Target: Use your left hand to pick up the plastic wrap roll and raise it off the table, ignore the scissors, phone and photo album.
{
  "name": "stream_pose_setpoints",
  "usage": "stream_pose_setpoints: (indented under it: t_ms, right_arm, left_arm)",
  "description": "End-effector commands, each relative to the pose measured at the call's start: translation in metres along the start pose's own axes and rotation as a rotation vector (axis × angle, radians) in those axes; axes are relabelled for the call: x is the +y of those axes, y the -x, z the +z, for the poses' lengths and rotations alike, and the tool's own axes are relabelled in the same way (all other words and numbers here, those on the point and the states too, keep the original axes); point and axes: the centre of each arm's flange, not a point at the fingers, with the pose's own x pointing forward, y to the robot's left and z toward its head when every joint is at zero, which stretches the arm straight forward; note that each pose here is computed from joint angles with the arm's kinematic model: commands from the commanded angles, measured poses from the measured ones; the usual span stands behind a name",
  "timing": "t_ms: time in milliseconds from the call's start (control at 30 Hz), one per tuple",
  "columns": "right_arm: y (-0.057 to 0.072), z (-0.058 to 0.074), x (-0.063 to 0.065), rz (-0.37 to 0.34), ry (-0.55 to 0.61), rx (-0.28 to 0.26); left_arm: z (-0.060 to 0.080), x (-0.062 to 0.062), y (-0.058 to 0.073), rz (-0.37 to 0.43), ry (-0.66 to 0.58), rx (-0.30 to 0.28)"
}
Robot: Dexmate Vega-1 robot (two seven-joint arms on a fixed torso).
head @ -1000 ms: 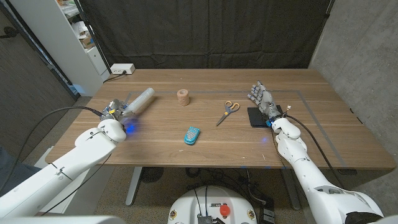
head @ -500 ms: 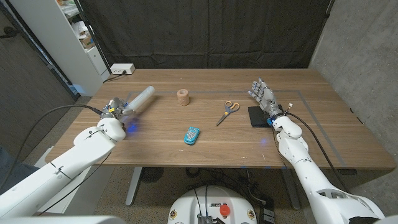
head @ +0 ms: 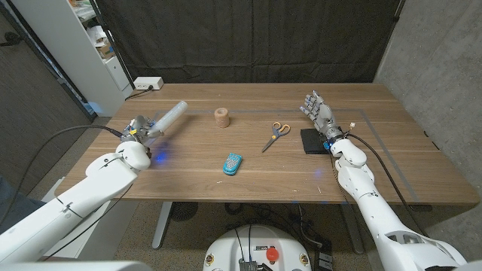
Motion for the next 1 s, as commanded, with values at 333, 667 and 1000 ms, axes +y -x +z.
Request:
stream_pose_setpoints:
  t_ms: [333, 667, 1000]
  right_arm:
    - [0.001, 0.012, 0.005, 0.016, 0.023, -0.013]
    - [0.001, 0.012, 0.006, 0.015, 0.025, -0.009]
    - [-0.003, 0.01, 0.009, 0.026, 0.028, -0.009]
  left_arm:
    - [0.018, 0.012, 0.009, -0.026, 0.05, -0.089]
    - [0.023, 0.02, 0.011, -0.023, 0.053, -0.11]
    - [0.029, 0.029, 0.013, -0.013, 0.041, -0.118]
